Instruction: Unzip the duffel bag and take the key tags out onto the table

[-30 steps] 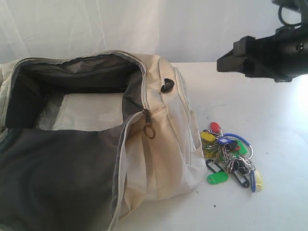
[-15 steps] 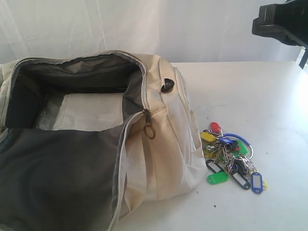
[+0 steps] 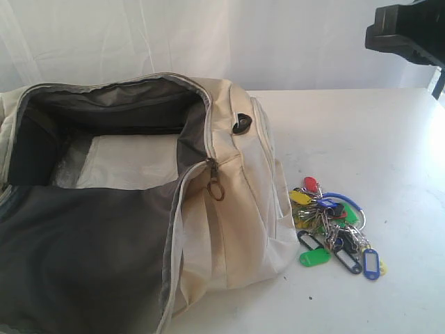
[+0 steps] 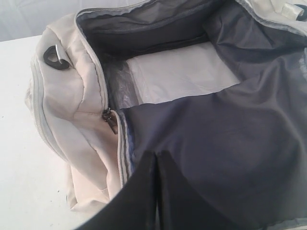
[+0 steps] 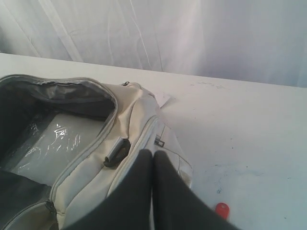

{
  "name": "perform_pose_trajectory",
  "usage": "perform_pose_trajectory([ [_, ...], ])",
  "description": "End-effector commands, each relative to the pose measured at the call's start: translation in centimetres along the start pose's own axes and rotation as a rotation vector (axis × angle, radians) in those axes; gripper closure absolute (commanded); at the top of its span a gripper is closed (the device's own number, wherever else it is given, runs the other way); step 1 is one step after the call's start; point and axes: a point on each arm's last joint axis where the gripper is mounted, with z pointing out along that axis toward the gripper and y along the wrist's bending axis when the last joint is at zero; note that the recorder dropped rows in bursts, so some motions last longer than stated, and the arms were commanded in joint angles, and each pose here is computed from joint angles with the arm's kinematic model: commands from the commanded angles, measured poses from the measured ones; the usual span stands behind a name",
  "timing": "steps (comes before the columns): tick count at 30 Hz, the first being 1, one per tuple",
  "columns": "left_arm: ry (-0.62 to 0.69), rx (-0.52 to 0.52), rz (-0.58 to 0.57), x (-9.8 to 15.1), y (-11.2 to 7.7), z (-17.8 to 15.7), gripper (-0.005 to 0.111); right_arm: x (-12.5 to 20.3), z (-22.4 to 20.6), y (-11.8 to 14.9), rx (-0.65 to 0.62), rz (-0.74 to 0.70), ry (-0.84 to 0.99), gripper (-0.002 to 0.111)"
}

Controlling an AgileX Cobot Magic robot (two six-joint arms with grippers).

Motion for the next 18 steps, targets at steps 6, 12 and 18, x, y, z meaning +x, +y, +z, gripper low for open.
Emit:
perform_pose_trajectory([
  [6,-0.062,0.005,0.006,0.4,-0.4,-1.1,0.107,-0.3,-0.3,0.0,0.009,-0.009,-0.018,0.108],
  [12,-0.212,0.027,0.071,1.1,-1.1,-3.6,0.107,-0.3,-0.3,0.0,0.007,-0.009,-0.016,0.108],
  [18,-0.240,0.072,0.149,1.2,-1.0,-3.5,0.107,-0.3,-0.3,0.0,0.006,-0.010,-0.017,0.108],
])
